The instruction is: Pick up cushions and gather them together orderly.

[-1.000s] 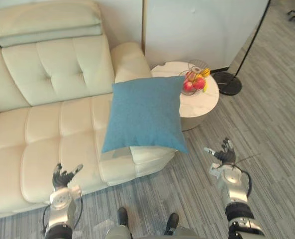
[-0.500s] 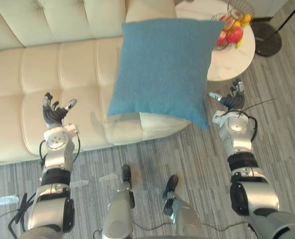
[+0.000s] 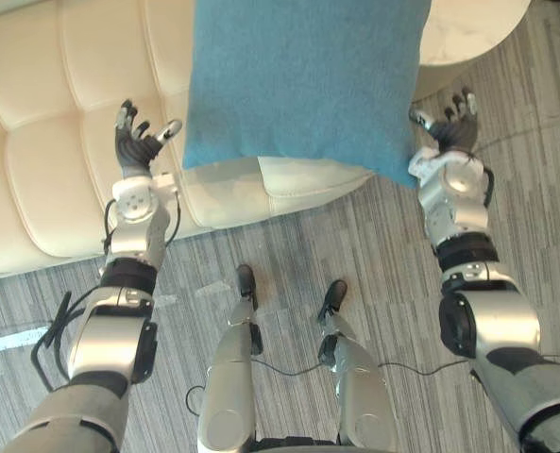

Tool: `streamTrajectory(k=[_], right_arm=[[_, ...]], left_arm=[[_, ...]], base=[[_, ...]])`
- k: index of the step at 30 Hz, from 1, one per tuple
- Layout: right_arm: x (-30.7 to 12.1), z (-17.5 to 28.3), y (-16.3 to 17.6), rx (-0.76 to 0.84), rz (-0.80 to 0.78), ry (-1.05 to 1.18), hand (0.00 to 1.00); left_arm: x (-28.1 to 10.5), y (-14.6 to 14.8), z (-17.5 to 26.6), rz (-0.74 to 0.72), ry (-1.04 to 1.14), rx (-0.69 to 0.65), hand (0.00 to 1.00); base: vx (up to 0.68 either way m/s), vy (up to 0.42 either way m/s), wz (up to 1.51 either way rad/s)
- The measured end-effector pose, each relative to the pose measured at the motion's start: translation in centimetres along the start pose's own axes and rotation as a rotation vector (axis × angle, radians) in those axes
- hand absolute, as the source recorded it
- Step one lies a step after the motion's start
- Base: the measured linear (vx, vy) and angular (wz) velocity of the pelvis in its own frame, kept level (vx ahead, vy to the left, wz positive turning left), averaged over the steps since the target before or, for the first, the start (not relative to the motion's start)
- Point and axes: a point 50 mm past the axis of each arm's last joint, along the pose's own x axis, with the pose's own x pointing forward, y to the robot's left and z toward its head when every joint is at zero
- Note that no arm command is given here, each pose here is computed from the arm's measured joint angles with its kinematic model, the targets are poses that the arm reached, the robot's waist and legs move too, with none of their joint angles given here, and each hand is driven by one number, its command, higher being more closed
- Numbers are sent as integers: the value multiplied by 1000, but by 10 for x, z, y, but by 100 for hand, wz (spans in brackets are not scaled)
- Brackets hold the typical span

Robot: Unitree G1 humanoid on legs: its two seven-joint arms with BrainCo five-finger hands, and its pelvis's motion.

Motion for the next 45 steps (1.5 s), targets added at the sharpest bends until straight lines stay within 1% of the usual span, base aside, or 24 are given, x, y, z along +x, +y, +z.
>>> streamTrajectory(k=[2, 4, 5, 11, 12, 13, 17, 22, 27, 35, 42, 45], right_arm=[[1, 8, 12, 23, 36, -17, 0], [1, 10, 20, 41, 61, -20, 0], [0, 11, 29, 55, 83, -25, 0], [-2, 24, 54, 97, 143, -68, 0], [-4, 23, 57, 106, 150, -69, 0], [-5, 24, 60, 121, 158, -71, 100], [-10, 22, 71, 179, 183, -68, 100], [-13, 29, 76, 201, 206, -109, 100], [-17, 20, 78, 213, 208, -92, 100], [-30, -19, 54, 184, 171, -22, 100], [-65, -62, 16, 159, 149, 30, 100], [-81, -74, 9, 156, 144, 48, 100]], left_arm=[[1, -12, 1, -20, 12, -53, 0], [0, -22, -2, -42, 29, -77, 0], [-1, -27, -4, -49, 39, -89, 0], [-5, -46, -11, -85, 74, -87, 0], [-6, -49, -15, -91, 87, -83, 100], [-8, -52, -17, -96, 97, -86, 100], [-11, -59, -20, -94, 111, -106, 100], [-11, -59, -19, -72, 118, -169, 100], [-10, -61, -12, -60, 94, -202, 100], [-20, -63, -3, -83, 23, -293, 100], [-63, -68, -25, -132, 47, -382, 100], [-77, -64, -32, -135, 57, -401, 100]], base=[[0, 0, 0], [34, 0, 3], [42, 1, 1], [18, 2, -1], [41, 10, 2], [49, 13, 1], [47, 12, 1], [43, 12, 2], [40, 13, 0], [16, 4, 0], [2, 0, -1], [-4, -33, -5]])
